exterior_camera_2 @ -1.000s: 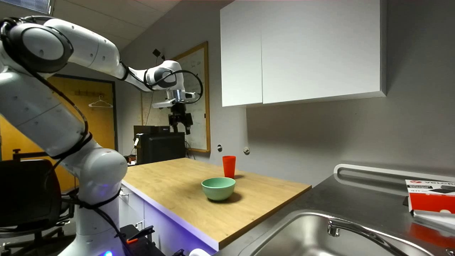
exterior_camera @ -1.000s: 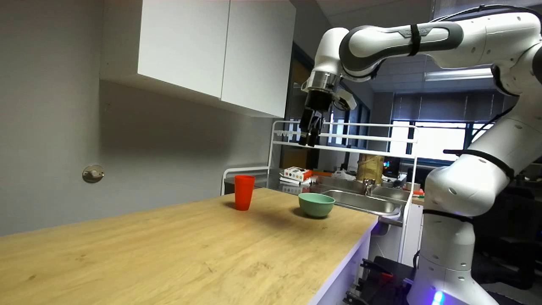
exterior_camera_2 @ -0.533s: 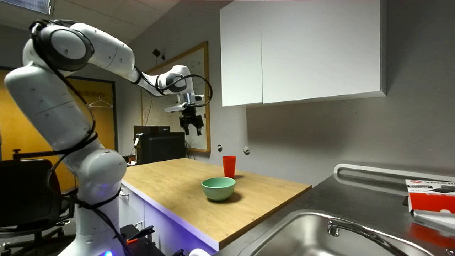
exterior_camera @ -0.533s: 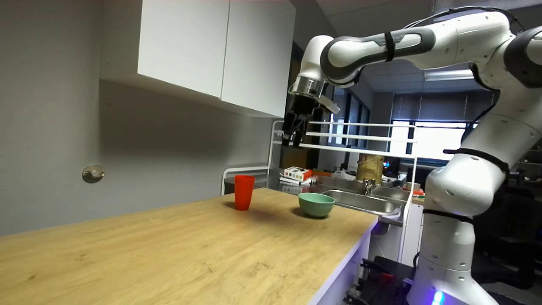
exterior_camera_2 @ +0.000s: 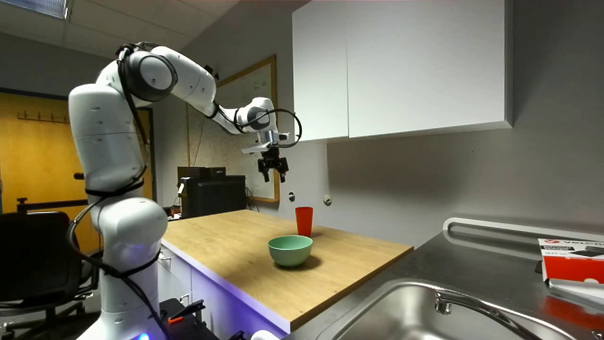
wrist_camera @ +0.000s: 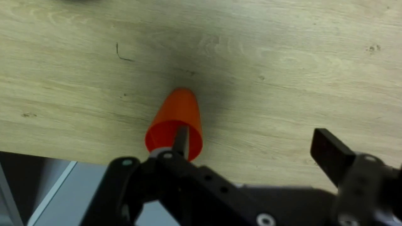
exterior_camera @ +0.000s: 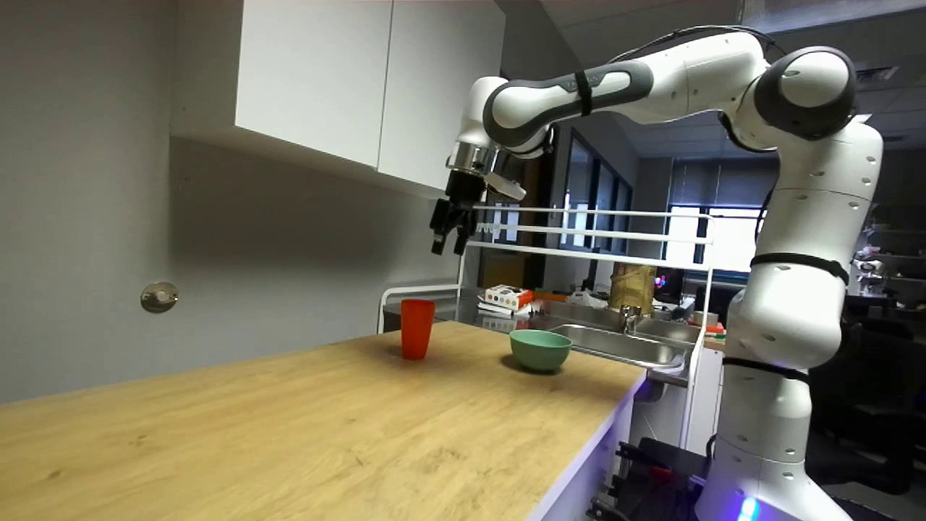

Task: Pick up the orange cup and pour the contents into the green bowl

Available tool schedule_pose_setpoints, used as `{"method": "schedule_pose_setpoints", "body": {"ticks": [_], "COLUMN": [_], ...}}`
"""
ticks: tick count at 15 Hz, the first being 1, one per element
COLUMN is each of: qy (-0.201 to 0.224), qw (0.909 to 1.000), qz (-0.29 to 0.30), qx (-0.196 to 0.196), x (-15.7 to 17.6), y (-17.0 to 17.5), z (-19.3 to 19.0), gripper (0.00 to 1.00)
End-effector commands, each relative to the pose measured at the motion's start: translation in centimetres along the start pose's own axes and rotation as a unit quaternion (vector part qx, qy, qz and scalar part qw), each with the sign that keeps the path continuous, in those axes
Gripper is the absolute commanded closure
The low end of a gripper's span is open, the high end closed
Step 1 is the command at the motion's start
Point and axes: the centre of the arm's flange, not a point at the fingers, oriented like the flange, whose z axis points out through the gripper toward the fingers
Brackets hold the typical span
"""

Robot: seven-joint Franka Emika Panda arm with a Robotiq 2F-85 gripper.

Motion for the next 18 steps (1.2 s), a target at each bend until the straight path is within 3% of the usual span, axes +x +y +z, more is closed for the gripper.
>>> {"method": "schedule_pose_setpoints", "body": {"ticks": [1, 7, 12, 18], "qy": [-0.012, -0.051, -0.119, -0.132], "qw": [0.9999, 0.9977, 0.9835, 0.9757], "qz": [0.001, 0.043, 0.137, 0.175], "qx": [-0.003, 0.008, -0.005, -0.002], "x": [6.3, 11.1, 12.0, 13.4], "y": [-1.1, -1.4, -1.0, -0.4], "z": [0.0, 3.2, 7.0, 9.5], "gripper": [0.00, 0.00, 0.00, 0.00]}}
